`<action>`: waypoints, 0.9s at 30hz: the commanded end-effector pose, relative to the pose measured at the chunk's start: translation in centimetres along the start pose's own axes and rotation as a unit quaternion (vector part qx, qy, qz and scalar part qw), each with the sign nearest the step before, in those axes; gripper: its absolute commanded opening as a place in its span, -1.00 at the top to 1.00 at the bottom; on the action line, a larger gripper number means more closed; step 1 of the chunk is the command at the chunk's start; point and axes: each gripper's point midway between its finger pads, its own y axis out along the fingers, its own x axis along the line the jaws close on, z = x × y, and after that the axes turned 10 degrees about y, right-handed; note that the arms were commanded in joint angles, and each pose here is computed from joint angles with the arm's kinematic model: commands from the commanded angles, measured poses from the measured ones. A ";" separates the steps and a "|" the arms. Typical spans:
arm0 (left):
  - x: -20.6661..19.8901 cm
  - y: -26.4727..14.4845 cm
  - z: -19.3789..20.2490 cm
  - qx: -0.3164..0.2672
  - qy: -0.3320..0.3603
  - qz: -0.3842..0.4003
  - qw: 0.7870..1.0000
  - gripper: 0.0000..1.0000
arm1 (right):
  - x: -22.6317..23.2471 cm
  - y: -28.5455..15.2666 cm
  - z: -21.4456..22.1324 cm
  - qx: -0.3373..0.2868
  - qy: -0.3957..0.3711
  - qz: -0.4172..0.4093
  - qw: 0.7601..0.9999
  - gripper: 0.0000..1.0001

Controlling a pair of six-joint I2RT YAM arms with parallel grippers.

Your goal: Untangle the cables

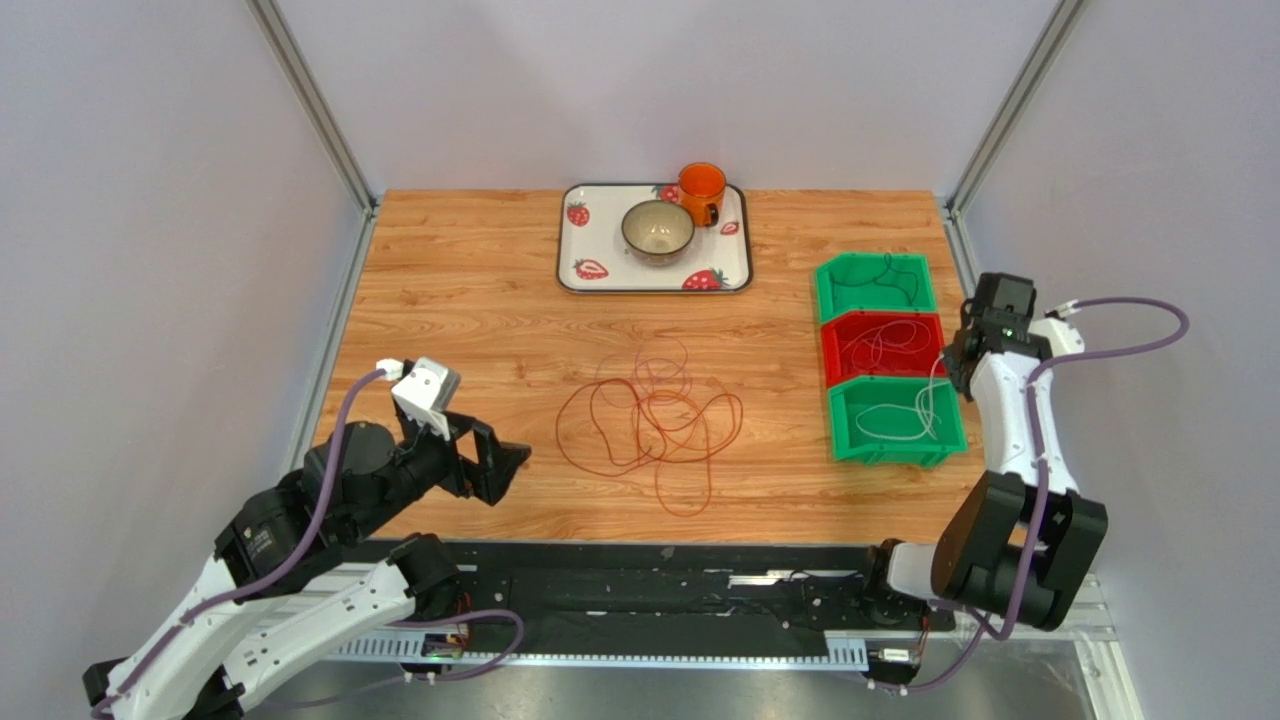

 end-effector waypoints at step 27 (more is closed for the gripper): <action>-0.1 0.2 -0.2 -0.001 -0.001 -0.001 1.000 -0.97 | 2.6 -1.8 -1.9 -0.060 -0.024 -0.144 0.987 1.00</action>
